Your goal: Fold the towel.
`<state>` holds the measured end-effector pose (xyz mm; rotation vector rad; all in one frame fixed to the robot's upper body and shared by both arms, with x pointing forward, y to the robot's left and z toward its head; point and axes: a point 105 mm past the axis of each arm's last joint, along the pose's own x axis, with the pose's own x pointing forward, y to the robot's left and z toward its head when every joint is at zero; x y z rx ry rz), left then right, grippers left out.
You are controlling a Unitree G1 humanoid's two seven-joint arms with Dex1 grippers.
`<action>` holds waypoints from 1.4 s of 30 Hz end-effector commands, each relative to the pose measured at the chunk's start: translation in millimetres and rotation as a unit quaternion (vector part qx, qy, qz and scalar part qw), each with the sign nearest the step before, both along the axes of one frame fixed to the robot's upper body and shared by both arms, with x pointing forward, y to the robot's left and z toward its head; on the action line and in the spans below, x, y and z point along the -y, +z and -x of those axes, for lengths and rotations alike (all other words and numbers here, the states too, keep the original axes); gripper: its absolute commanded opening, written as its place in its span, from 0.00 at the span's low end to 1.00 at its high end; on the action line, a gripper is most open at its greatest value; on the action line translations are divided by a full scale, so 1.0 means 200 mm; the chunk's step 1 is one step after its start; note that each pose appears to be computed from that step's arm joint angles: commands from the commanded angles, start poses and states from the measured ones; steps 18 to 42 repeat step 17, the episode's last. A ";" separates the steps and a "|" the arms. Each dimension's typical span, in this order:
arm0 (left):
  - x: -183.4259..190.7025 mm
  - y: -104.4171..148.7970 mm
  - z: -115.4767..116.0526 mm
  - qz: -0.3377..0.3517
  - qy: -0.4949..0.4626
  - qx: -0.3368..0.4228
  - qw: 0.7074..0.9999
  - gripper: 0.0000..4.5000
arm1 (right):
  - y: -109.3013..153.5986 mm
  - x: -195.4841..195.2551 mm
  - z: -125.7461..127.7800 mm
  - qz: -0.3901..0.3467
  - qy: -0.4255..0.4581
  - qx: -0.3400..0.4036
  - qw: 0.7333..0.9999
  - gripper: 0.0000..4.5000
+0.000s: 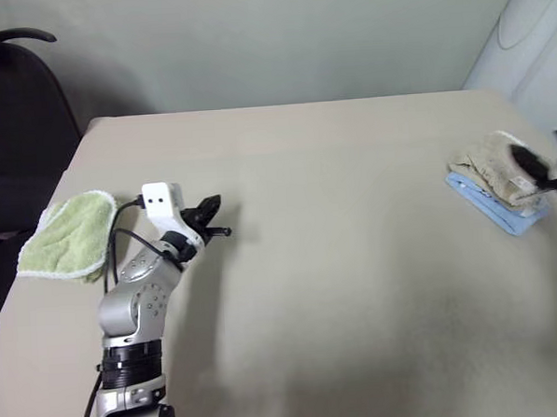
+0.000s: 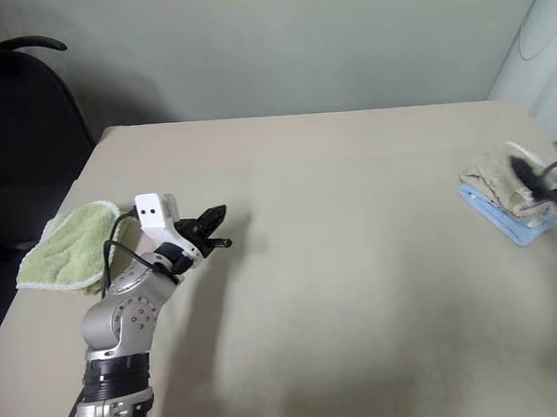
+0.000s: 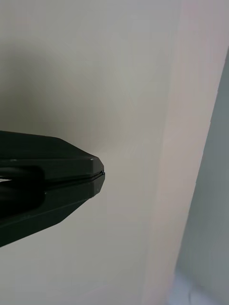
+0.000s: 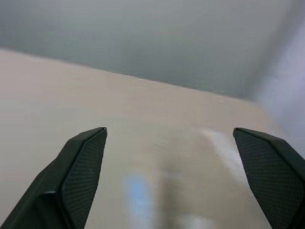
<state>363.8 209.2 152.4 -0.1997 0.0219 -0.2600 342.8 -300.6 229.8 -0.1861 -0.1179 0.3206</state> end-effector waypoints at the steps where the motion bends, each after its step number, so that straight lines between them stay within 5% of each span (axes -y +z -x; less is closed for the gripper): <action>1: 0.00 0.07 0.04 -0.058 -0.019 0.041 0.997 0.00 | -0.02 -0.39 0.01 -0.019 0.135 -0.004 0.991 1.00; 8: 0.02 0.01 0.14 -0.084 -0.027 0.033 0.996 0.00 | -0.34 -0.76 -0.10 -0.055 0.188 -0.062 0.979 1.00; 13: 0.00 -0.02 0.22 -0.075 -0.010 0.022 0.997 0.00 | -0.41 -0.80 -0.10 -0.075 0.186 -0.071 0.977 1.00; 42: 0.01 -0.03 0.23 -0.072 -0.011 0.017 0.997 0.00 | -0.42 -0.83 -0.10 -0.076 0.190 -0.071 0.976 1.00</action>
